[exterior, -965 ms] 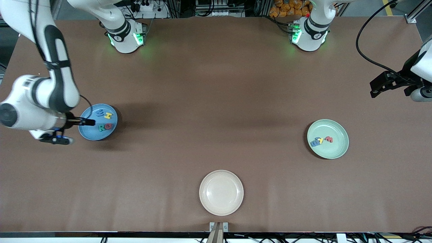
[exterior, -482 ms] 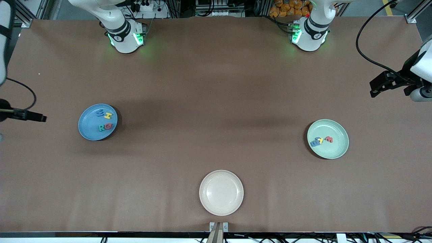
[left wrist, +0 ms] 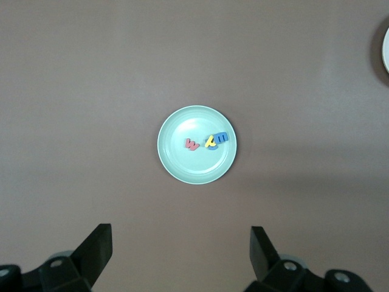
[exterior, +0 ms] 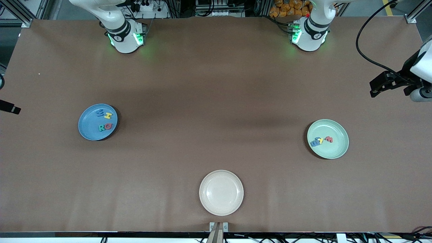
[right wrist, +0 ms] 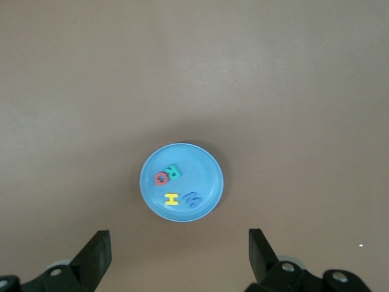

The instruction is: Sort uppercase to blue plate, lowercase to green plate

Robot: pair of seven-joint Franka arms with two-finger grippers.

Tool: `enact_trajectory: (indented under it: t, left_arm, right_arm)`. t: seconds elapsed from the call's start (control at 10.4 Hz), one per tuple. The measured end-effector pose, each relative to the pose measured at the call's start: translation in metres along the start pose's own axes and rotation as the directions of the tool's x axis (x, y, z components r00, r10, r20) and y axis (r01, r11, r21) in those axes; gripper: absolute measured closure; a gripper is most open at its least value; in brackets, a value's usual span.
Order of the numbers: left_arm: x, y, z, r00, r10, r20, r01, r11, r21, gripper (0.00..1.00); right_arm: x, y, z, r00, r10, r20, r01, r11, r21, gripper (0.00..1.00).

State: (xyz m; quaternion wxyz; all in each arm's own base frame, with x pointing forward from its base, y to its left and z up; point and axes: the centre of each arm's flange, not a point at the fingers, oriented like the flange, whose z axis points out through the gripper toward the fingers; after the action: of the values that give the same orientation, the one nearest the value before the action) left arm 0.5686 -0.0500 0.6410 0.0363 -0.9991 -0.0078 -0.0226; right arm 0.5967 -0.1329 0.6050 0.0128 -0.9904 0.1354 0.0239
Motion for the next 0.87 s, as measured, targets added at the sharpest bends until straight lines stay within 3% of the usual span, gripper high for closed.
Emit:
enact_trajectory:
  t: [0.19,0.39,0.68,0.87]
  left_arm:
    - [0.0,-0.001,0.0,1.0,-0.006,0.003,0.006,1.0,-0.019,0.0]
    - [0.0,0.003,0.0,1.0,-0.011,0.012,0.012,0.996,-0.088,0.0]
    - [0.0,-0.002,-0.001,1.0,-0.021,0.012,0.022,0.995,-0.1,0.0]
    - [0.0,-0.002,-0.001,1.0,-0.022,0.011,0.023,0.995,-0.1,0.0]
  right_arm:
    - [-0.008,-0.006,-0.02,0.999,0.007,-0.033,-0.006,1.0,0.011,0.0]
    - [-0.014,0.009,-0.032,0.998,0.028,-0.052,-0.027,0.999,0.022,0.0]
    - [-0.023,0.03,-0.046,0.996,0.057,-0.067,-0.055,0.998,0.034,0.0]
    - [-0.024,0.026,-0.048,0.996,0.045,-0.071,-0.045,0.999,-0.002,0.0]
